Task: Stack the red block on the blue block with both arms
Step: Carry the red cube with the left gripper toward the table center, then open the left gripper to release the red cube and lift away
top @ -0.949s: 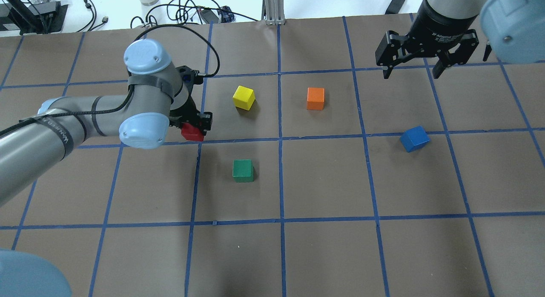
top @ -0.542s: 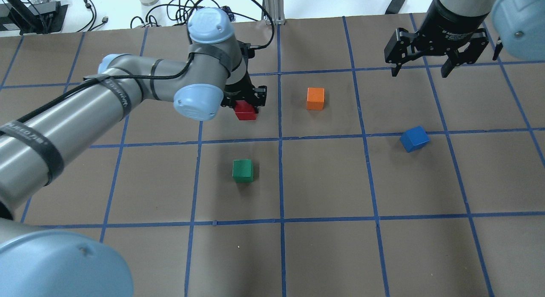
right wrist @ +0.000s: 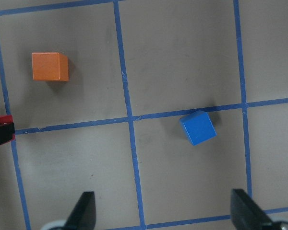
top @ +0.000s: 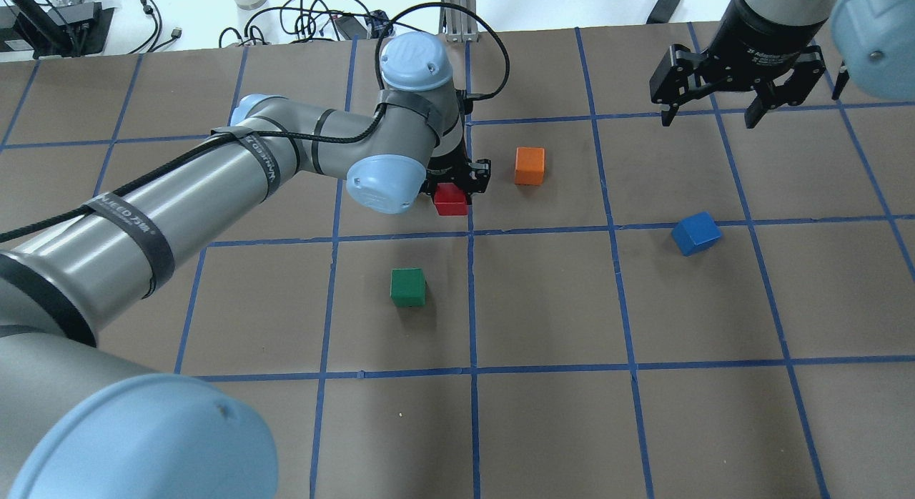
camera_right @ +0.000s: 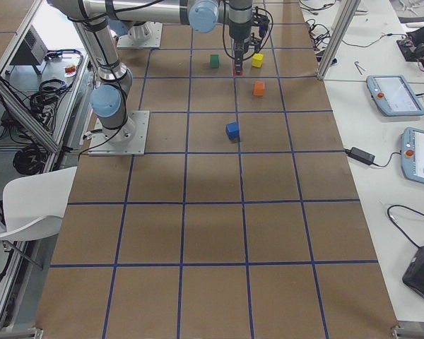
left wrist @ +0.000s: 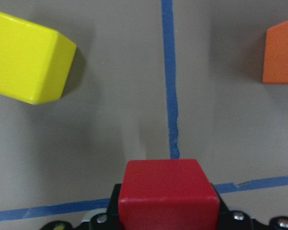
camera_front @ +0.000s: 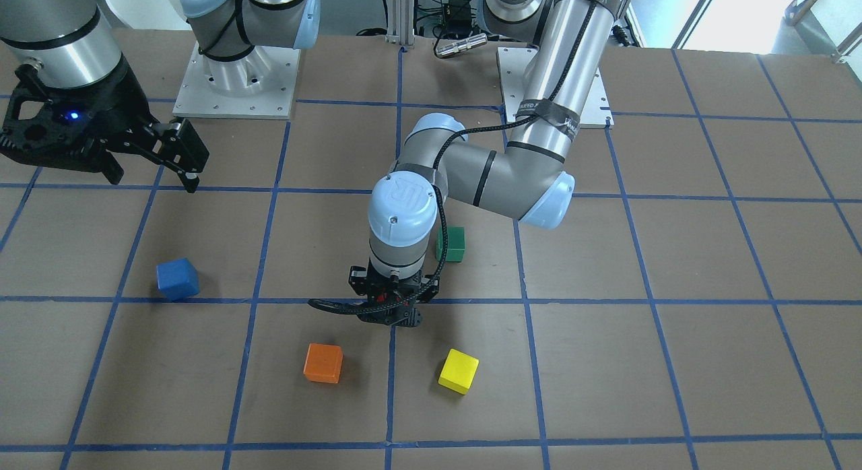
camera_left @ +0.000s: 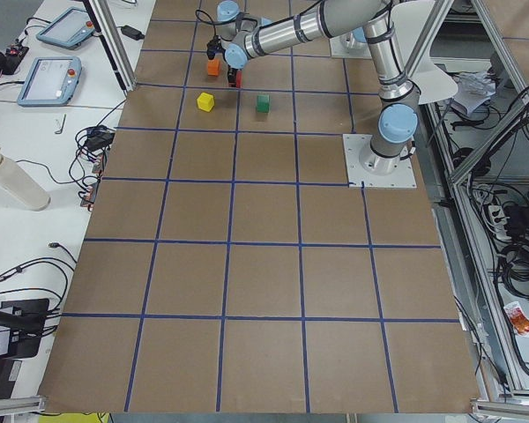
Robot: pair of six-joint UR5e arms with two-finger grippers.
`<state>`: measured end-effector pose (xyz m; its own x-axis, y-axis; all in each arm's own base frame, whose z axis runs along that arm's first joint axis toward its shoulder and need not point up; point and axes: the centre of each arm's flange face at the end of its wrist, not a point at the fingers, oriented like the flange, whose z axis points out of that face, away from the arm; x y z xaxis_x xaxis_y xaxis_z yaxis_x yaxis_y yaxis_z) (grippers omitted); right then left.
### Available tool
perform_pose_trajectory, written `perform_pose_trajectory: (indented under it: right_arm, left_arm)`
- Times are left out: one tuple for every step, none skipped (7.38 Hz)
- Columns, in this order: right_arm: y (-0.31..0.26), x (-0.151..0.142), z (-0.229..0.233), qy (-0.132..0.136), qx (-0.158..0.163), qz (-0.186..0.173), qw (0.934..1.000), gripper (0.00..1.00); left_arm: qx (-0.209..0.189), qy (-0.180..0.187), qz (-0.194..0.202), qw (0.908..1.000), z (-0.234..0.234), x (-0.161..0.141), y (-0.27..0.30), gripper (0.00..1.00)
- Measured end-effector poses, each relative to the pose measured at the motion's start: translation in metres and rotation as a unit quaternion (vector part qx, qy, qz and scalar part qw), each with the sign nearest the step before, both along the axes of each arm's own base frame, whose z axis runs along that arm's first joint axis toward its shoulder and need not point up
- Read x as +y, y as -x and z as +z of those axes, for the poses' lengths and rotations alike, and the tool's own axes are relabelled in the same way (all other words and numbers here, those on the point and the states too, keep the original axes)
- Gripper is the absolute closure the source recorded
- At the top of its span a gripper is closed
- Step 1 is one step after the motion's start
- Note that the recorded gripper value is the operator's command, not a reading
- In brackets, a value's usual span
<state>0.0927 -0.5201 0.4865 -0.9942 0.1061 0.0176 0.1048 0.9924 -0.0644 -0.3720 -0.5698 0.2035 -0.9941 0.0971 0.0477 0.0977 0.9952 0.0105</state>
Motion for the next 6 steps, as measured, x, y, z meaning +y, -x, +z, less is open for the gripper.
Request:
perform_pose_trajectory:
  right_arm:
    - [0.001,0.000,-0.001,-0.001,0.000,-0.001,1.0000,0.00]
    - [0.001,0.000,-0.001,-0.003,0.000,-0.001,1.0000,0.00]
    - [0.001,0.000,-0.001,-0.003,0.000,-0.001,1.0000,0.00]
    - [0.001,0.000,0.000,-0.002,-0.001,-0.002,1.0000,0.00]
    - [0.001,-0.001,-0.001,-0.001,-0.003,-0.004,1.0000,0.00]
    - [0.000,-0.002,-0.003,-0.004,-0.004,-0.005,1.0000,0.00]
  left_arm:
    - [-0.008,-0.003,-0.003,1.0000,-0.008,0.002,0.002,0.00]
    - [-0.018,-0.001,-0.005,0.9998,-0.009,0.001,0.001,0.00]
    - [-0.025,0.009,-0.006,0.9996,-0.001,-0.002,-0.001,0.00]
    - [-0.025,0.020,-0.002,0.9995,0.014,-0.005,-0.006,0.00]
    - [-0.022,0.031,0.007,0.9992,0.035,-0.011,-0.018,0.00]
    - [-0.017,0.041,0.018,0.9989,0.067,-0.015,-0.037,0.00]
